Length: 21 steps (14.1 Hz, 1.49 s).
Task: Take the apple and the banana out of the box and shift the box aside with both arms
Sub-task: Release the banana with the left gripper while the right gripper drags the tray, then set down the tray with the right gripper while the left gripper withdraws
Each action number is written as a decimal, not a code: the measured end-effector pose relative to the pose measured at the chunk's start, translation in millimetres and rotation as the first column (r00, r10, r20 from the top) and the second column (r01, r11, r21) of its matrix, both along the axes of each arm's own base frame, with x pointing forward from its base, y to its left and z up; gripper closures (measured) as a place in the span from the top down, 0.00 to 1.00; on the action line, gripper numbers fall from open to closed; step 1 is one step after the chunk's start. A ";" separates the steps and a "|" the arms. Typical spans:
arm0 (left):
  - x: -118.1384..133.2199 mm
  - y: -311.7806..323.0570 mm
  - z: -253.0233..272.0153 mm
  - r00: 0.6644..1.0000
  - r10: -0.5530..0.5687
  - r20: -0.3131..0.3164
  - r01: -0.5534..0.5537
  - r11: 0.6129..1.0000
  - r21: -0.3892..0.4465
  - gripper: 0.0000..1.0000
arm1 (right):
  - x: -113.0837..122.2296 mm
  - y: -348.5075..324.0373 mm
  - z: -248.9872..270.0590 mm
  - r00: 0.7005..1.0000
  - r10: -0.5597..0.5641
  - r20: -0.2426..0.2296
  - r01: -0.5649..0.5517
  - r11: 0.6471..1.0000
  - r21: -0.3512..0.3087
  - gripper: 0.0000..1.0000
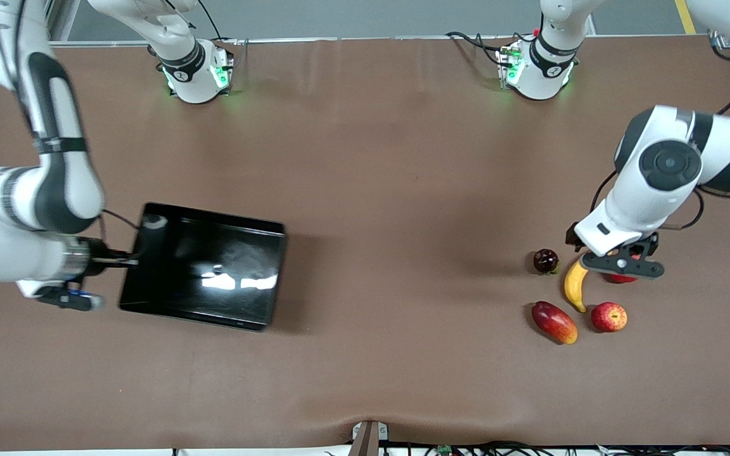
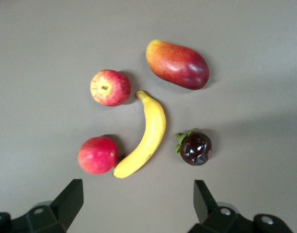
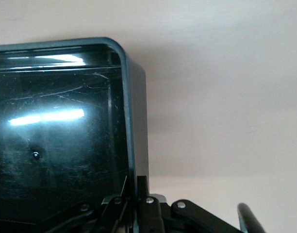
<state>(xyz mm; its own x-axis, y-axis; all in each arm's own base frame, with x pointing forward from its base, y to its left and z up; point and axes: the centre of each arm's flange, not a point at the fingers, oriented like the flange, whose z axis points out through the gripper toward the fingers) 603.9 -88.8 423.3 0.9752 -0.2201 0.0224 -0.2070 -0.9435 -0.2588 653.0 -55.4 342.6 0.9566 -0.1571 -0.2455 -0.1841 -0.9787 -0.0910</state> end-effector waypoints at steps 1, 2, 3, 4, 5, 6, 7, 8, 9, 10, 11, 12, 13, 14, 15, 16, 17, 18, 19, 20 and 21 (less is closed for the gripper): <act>-3.6 -0.3 23.1 0.999 0.035 -0.004 -0.035 0.999 -0.002 1.00 | -3.3 -26.0 -1.4 1.000 0.007 0.002 -0.007 1.000 -0.006 0.05; -6.4 1.9 47.6 0.997 0.075 -0.016 -0.075 0.997 -0.008 1.00 | -7.3 -48.9 -3.3 1.000 0.012 0.004 -0.012 1.000 -0.003 0.05; -7.6 5.4 73.3 0.994 0.110 -0.027 -0.110 0.994 -0.016 1.00 | -11.7 -68.6 -6.1 1.000 0.012 0.005 -0.012 1.000 -0.001 0.05; -7.9 9.1 98.7 0.991 0.134 -0.029 -0.134 0.991 -0.022 1.00 | -17.0 -85.3 -11.4 1.000 0.011 0.006 -0.011 1.000 0.003 0.05; -7.9 12.3 120.0 0.988 0.151 -0.026 -0.151 0.988 -0.026 1.00 | -22.9 -99.6 -19.9 1.000 0.018 0.012 -0.018 1.000 0.004 0.05; -8.2 14.3 136.3 0.987 0.162 -0.021 -0.162 0.986 -0.029 1.00 | -29.2 -114.1 -31.1 0.999 0.034 0.027 -0.034 0.999 0.004 0.05; -10.2 14.0 149.4 0.985 0.168 -0.024 -0.169 0.985 -0.028 1.00 | -36.6 -129.7 -44.4 0.997 0.055 0.047 -0.055 0.998 0.005 0.05; -13.6 12.2 161.8 0.984 0.173 -0.033 -0.173 0.985 -0.025 1.00 | -45.8 -145.1 -59.4 0.995 0.073 0.063 -0.074 0.997 0.005 0.05; -17.9 9.8 173.9 0.984 0.174 -0.044 -0.175 0.984 -0.020 1.00 | -54.7 -157.2 -73.9 0.994 0.090 0.068 -0.091 0.996 0.008 0.05; -21.6 7.4 184.3 0.985 0.164 -0.053 -0.165 0.986 -0.018 1.00 | -60.8 -163.9 -85.4 0.992 0.108 0.067 -0.109 0.994 0.015 0.05; -24.1 5.6 192.4 0.988 0.140 -0.059 -0.142 0.990 -0.020 1.00 | -63.5 -165.3 -93.2 0.990 0.127 0.062 -0.128 0.992 0.022 0.05; -26.5 3.9 199.8 0.991 0.120 -0.062 -0.122 0.992 -0.033 1.00 | -63.5 -164.0 -96.6 0.987 0.150 0.063 -0.152 0.988 0.028 0.05; -29.9 3.2 206.9 0.991 0.119 -0.066 -0.123 0.990 -0.063 1.00 | -62.1 -161.9 -96.1 0.983 0.171 0.069 -0.174 0.984 0.031 0.06; -33.7 5.8 214.0 0.988 0.134 -0.073 -0.141 0.984 -0.110 1.00 | -59.3 -158.8 -94.0 0.979 0.190 0.076 -0.193 0.981 0.034 0.11; -37.7 12.6 221.5 0.984 0.159 -0.079 -0.170 0.972 -0.161 1.00 | -54.1 -156.4 -88.2 0.975 0.202 0.090 -0.206 0.978 0.030 0.21; -41.7 20.5 229.3 0.980 0.183 -0.079 -0.195 0.961 -0.198 1.00 | -46.6 -154.0 -79.1 0.971 0.214 0.111 -0.217 0.976 0.021 0.30; -46.0 25.0 237.1 0.977 0.198 -0.074 -0.210 0.953 -0.219 1.00 | -38.7 -152.3 -67.5 0.966 0.223 0.133 -0.226 0.974 0.011 0.41; -50.9 25.2 243.2 0.976 0.206 -0.069 -0.216 0.949 -0.229 1.00 | -30.9 -150.3 -54.8 0.959 0.234 0.158 -0.237 0.972 0.001 0.51; -56.8 22.9 247.4 0.976 0.207 -0.066 -0.216 0.948 -0.231 1.00 | -20.2 -144.4 -38.3 0.949 0.248 0.193 -0.251 0.968 -0.010 0.59; -63.0 19.7 248.6 0.976 0.204 -0.070 -0.215 0.948 -0.233 1.00 | -6.3 -134.3 -17.3 0.934 0.266 0.237 -0.268 0.963 -0.023 0.71; -68.9 18.0 247.2 0.976 0.204 -0.079 -0.217 0.947 -0.238 1.00 | 8.7 -122.1 7.9 0.914 0.288 0.285 -0.288 0.957 -0.043 0.82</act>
